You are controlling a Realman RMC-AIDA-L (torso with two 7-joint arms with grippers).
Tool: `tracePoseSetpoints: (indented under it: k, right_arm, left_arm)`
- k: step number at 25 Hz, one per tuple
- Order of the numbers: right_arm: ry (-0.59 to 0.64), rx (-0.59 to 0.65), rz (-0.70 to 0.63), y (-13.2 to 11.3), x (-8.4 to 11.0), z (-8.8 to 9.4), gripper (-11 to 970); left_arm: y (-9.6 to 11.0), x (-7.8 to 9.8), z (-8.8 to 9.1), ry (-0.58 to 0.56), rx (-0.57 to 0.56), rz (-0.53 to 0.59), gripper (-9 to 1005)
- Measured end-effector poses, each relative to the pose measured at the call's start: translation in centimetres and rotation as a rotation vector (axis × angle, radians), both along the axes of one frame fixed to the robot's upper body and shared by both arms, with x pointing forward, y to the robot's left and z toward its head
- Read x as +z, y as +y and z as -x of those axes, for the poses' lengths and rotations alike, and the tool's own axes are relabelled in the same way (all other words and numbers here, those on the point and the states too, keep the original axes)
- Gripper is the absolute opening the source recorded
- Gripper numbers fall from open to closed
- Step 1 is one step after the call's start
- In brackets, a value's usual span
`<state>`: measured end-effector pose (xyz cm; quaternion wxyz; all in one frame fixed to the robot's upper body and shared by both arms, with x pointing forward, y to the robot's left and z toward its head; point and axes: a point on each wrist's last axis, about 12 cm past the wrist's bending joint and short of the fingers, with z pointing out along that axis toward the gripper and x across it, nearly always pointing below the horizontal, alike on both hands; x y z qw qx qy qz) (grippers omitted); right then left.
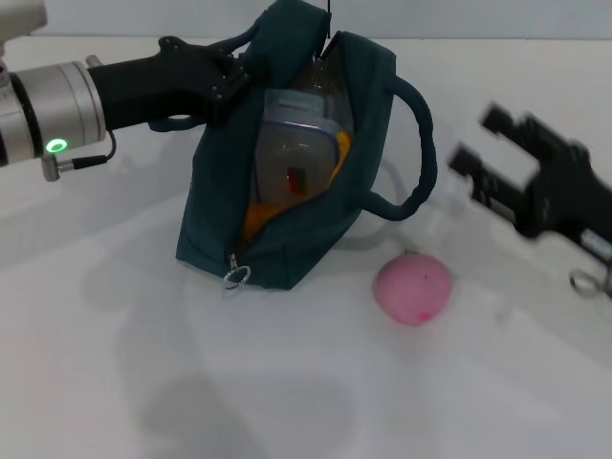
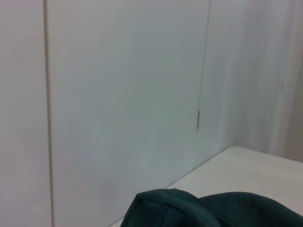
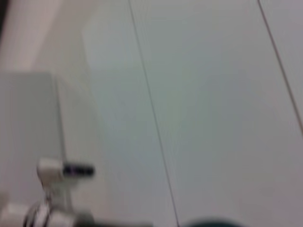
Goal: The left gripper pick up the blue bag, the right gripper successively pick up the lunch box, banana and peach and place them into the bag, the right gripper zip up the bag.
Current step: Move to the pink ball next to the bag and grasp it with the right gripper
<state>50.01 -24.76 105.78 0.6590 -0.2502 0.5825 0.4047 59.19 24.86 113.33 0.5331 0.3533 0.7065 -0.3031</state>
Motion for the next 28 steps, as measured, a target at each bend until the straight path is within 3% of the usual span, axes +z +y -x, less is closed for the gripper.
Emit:
tracePoseSetpoints:
  k: [4,9,17,28]
  right_arm:
    - [0.029,-0.013,0.11,-0.7,-2.3,2.2,644]
    - [0.102,0.03,0.198,-0.5,-3.9,3.1,622]
    - [0.16,0.015,0.348,1.1,-5.3,1.5,586]
    - [0.148,0.04,0.397,2.3,-5.2,0.3,537]
  left_arm:
    - [-0.2,-0.1,-0.1,-0.013,-0.004,-0.009,36]
    - [-0.6,0.0,-0.3,-0.013,-0.012,-0.006,37]
    - [-1.3,-0.1,-0.7,-0.002,-0.03,0.001,37]
    - [-1.2,-0.1,-1.0,-0.019,-0.007,-0.013,37]
